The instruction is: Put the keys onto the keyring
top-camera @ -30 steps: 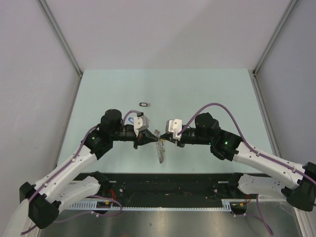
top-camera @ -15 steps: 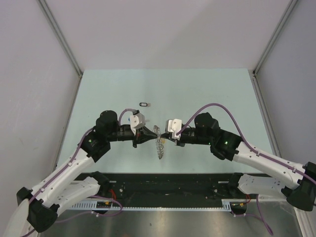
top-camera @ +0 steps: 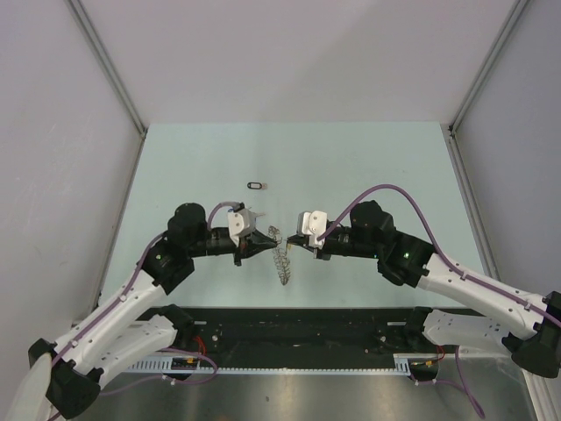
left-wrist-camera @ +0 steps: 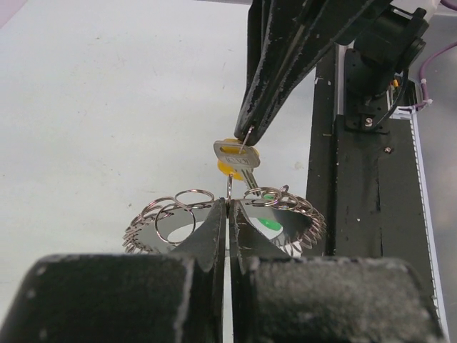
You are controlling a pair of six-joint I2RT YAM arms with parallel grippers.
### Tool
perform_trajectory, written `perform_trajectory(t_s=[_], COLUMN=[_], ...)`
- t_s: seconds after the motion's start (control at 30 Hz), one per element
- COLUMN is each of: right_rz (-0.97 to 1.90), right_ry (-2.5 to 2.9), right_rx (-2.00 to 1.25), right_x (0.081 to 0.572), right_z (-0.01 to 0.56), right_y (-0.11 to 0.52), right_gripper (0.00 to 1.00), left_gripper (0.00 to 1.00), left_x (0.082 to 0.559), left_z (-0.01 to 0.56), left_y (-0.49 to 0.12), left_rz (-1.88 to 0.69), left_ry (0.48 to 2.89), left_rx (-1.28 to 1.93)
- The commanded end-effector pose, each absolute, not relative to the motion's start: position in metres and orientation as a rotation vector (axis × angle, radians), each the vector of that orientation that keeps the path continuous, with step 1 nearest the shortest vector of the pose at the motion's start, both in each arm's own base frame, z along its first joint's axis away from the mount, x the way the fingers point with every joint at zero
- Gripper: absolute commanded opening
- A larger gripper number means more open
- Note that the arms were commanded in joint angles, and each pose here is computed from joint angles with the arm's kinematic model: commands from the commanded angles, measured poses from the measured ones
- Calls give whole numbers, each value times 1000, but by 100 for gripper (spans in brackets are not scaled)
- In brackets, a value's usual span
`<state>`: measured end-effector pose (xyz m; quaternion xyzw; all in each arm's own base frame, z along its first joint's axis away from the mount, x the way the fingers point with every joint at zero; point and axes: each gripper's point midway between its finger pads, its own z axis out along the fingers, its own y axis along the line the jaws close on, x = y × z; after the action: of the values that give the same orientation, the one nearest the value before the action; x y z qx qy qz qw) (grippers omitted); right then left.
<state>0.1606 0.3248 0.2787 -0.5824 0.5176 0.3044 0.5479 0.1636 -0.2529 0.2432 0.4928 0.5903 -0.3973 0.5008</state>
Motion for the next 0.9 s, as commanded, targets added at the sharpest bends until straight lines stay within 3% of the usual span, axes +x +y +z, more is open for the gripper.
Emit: perform_trajectory(t_s=[0.0,0.87], right_rz=[728,767], right_ry=[1192,1167], right_rx=[-1356,-1367], right_x=[161,157], right_z=[296,298], right_y=[329,332], right_gripper=[0,0], left_gripper=[0,0], left_x=[158,150], left_z=[268,268], left_y=[-255,-255], left_rz=[-940,-951], left_ry=[1262,1195], left_rx=[1213,1245])
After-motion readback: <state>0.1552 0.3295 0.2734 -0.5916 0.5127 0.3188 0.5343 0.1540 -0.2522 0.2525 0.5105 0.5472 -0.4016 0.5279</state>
